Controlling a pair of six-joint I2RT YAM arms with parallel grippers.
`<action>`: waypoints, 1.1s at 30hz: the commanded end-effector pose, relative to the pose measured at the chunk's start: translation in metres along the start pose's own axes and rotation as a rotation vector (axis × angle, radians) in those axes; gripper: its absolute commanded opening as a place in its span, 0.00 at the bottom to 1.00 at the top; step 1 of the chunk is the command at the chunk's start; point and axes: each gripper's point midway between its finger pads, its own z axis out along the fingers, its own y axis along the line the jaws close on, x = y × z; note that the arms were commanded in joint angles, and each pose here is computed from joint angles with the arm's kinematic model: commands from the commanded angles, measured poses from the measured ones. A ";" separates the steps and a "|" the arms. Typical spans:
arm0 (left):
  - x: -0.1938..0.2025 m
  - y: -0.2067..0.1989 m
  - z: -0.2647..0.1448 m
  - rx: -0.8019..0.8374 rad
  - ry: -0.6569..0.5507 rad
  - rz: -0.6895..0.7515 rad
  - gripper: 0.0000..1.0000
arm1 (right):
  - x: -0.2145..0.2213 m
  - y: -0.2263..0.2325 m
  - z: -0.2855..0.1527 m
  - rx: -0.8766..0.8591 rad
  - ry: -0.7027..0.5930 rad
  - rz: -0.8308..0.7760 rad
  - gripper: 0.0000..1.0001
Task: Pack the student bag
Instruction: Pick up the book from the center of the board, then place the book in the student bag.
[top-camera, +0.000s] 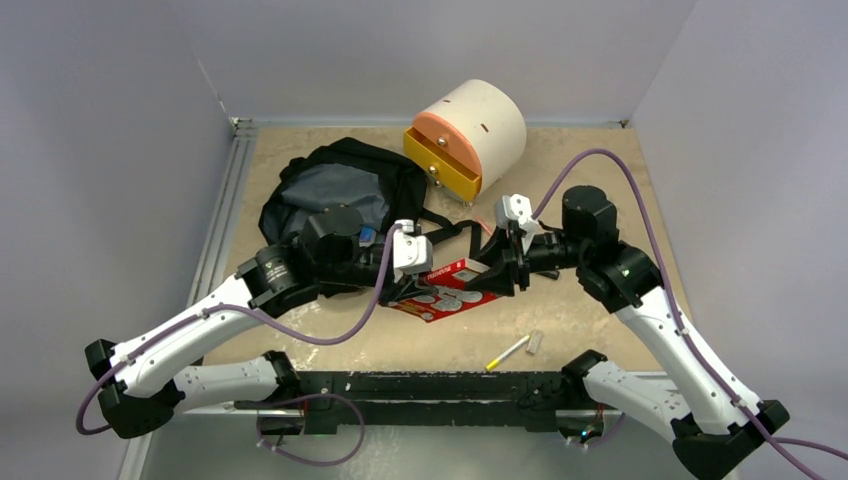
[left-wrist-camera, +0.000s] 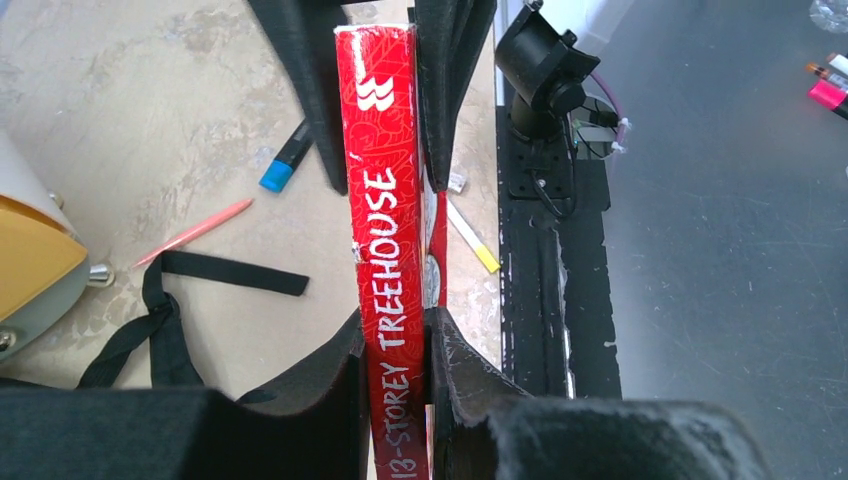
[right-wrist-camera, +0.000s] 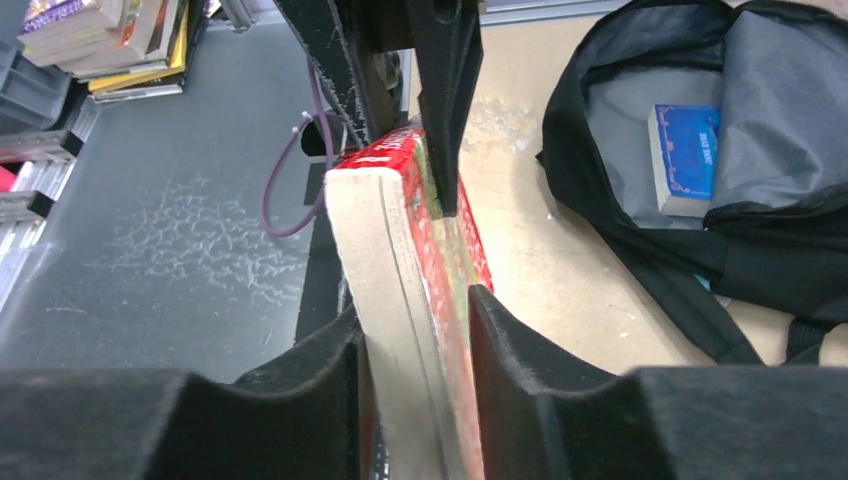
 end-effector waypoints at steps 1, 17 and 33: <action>-0.054 0.006 -0.010 -0.008 -0.152 0.113 0.00 | -0.004 -0.002 -0.001 0.019 -0.003 -0.005 0.31; 0.006 0.119 -0.090 -0.866 -0.157 -0.359 0.71 | -0.039 -0.065 -0.041 0.585 -0.288 0.126 0.00; 0.145 0.221 -0.156 -1.118 -0.289 -1.342 0.72 | -0.026 -0.096 -0.041 0.698 -0.350 0.270 0.00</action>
